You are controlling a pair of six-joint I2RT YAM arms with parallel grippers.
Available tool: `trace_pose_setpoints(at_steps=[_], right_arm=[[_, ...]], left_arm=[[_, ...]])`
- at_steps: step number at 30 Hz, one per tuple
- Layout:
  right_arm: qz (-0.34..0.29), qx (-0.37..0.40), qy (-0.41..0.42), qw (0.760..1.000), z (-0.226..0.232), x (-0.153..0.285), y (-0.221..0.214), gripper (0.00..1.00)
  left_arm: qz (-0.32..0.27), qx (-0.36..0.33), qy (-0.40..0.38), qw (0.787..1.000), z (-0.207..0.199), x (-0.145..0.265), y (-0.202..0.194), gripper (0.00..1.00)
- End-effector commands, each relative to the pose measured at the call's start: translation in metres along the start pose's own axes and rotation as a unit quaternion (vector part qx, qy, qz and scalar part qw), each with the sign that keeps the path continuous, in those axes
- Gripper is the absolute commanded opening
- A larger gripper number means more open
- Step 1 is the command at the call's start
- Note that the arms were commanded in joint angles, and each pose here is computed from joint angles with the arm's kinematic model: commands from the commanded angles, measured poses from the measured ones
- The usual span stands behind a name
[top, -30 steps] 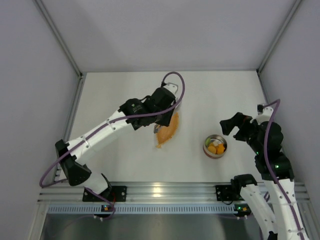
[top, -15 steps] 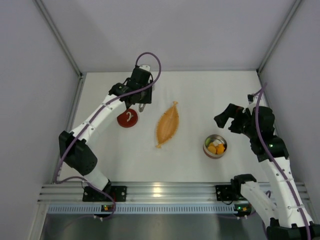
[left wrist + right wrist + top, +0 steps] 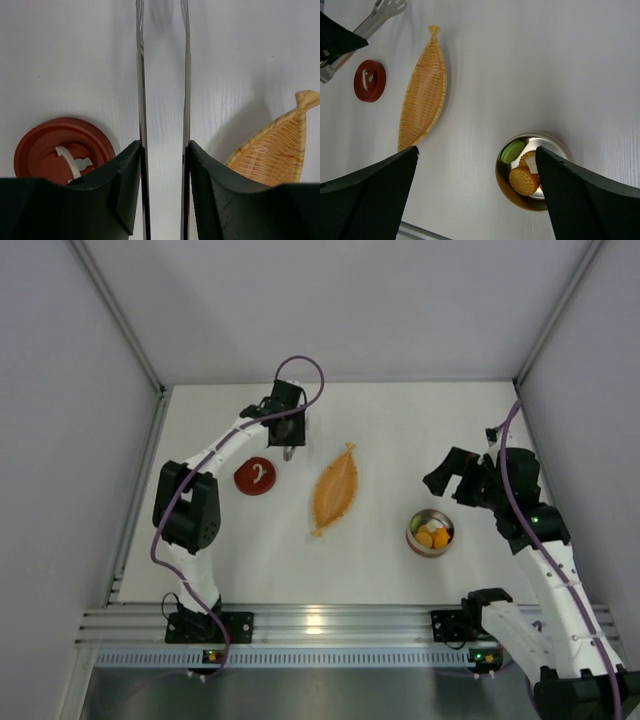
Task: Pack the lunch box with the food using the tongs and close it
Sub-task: Place the clamp at the center of the board.
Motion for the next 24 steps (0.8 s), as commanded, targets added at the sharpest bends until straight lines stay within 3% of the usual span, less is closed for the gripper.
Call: trace_pose_setpoints(at_steps=[1,13,24], right_arm=[[-0.020,0.011,0.016,1.000,0.003,-0.004,0.009,0.99],[-0.014,0.015,0.019,1.000,0.004,-0.006,0.008,0.99],[-0.012,0.017,0.026,0.999,0.005,-0.005,0.007,0.99]], left_arm=[[-0.034,0.015,-0.031,0.999,-0.010,-0.015,0.011,0.46],[0.006,0.026,-0.018,0.999,0.002,-0.065,-0.008,0.54],[0.016,0.019,-0.030,0.999,-0.003,-0.081,-0.001,0.58]])
Point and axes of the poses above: each gripper's point midway between its finger pads, its own x axis back along the fingers, its own z axis along the line the jaws close on, y = z × x, the point moved 10 cm from there along x, back along the fingers, and after that the axes turned 4 degrees about x, right-handed, at the moved point
